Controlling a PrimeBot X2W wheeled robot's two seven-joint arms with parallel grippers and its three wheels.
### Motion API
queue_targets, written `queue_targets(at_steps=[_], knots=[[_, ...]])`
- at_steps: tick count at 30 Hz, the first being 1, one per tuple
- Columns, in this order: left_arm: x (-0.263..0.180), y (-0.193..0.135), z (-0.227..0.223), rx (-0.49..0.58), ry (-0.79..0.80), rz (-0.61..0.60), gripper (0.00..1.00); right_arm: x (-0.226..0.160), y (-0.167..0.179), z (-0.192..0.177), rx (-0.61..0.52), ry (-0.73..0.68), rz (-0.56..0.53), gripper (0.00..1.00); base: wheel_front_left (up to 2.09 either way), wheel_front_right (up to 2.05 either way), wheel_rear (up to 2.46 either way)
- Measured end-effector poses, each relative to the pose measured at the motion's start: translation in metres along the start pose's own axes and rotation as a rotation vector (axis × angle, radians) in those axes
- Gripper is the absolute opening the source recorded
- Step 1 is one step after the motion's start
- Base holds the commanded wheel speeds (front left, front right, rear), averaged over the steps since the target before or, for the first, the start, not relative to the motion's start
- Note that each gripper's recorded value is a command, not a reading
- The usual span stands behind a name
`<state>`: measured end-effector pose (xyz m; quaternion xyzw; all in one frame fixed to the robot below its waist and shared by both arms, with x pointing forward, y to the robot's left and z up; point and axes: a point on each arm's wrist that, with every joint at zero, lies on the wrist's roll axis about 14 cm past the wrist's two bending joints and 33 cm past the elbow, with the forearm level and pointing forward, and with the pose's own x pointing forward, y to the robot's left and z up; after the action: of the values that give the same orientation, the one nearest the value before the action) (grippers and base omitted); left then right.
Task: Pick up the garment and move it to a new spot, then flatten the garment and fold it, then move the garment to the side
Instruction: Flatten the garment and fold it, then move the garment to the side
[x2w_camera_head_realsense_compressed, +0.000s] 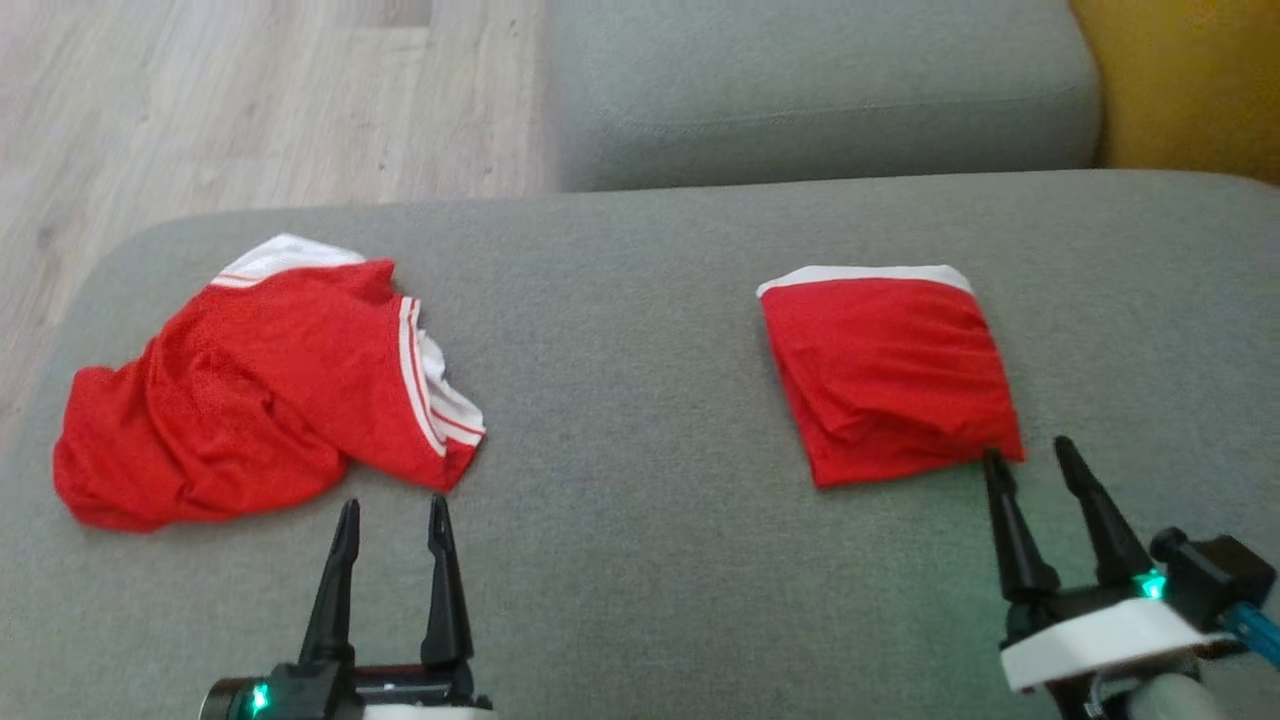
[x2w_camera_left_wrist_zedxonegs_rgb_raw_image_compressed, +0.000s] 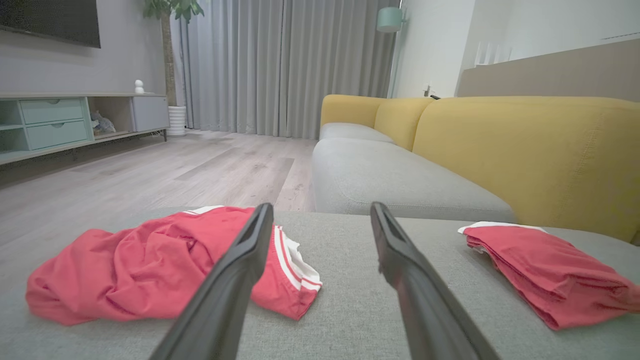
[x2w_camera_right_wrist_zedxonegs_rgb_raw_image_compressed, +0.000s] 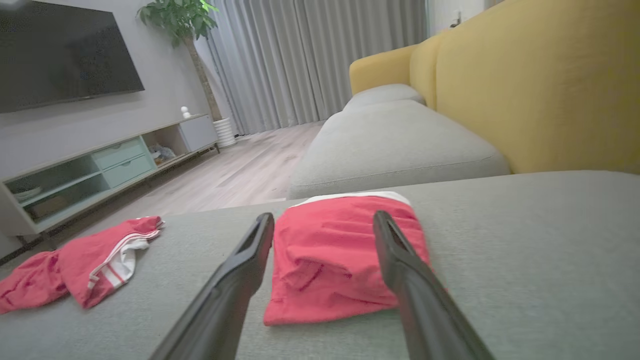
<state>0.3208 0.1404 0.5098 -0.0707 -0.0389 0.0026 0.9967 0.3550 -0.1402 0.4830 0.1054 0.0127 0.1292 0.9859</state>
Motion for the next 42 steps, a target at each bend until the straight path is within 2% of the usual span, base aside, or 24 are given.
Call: queue_targets(at_steps=[7,37,42], knots=[[-0.001,-0.004,-0.006,0.002,0.018,-0.023,1.00,-0.014,-0.015,-0.003,-0.020,0.006,-0.062,1.00,0.00,0.00,0.00],[0.000,-0.003,-0.020,0.023,0.065,-0.027,1.00,-0.016,-0.020,-0.020,-0.021,0.057,-0.086,1.00,0.00,0.00,0.00],[0.006,-0.005,-0.029,0.032,0.093,-0.041,1.00,-0.005,-0.025,-0.026,-0.015,0.078,-0.092,1.00,0.00,0.00,0.00]])
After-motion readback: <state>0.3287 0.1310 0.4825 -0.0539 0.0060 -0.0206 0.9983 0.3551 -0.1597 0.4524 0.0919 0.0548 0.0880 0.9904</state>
